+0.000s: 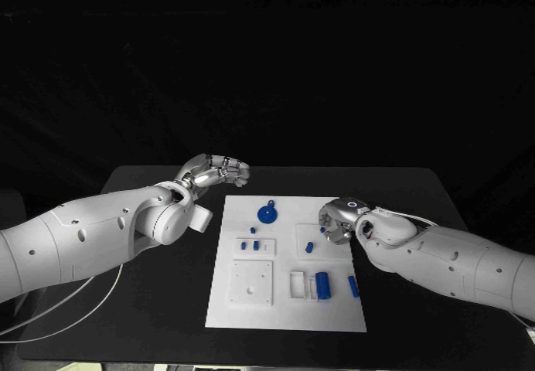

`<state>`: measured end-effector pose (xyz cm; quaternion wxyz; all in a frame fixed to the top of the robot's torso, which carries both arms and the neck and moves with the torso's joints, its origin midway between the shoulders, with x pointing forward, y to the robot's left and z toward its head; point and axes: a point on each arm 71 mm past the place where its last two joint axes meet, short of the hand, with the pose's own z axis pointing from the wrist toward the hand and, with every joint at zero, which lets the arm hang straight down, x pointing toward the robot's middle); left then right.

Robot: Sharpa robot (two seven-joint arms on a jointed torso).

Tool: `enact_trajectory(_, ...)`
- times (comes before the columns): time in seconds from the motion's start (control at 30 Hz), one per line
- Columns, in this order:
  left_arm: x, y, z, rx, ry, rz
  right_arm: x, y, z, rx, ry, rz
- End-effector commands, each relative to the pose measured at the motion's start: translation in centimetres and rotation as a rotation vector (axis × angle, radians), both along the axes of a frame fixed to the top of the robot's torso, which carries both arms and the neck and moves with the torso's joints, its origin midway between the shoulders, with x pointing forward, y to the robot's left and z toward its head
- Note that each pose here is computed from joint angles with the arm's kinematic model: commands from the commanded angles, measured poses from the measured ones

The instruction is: Assemble the parts on the task board

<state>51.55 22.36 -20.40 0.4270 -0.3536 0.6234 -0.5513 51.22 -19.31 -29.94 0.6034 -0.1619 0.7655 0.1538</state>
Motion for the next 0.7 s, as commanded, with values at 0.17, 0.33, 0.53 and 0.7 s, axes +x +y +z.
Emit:
enact_trajectory(0.17,0.02,0.12,0.21,-0.014,-0.014,0.011,-0.12,0.31,-0.19,0.007,0.0,0.01)
enact_trajectory(0.33,0.03,0.14,0.19,-0.013,-0.011,0.01,-0.22,0.57,-0.38,0.009,0.009,0.013)
enact_trajectory(0.53,0.05,0.18,0.17,-0.013,-0.009,0.01,-0.4,1.02,-0.63,0.003,0.019,0.02)
enact_trajectory(0.7,0.07,0.25,0.16,-0.012,-0.008,0.011,-0.33,1.14,-0.69,-0.006,0.016,0.02)
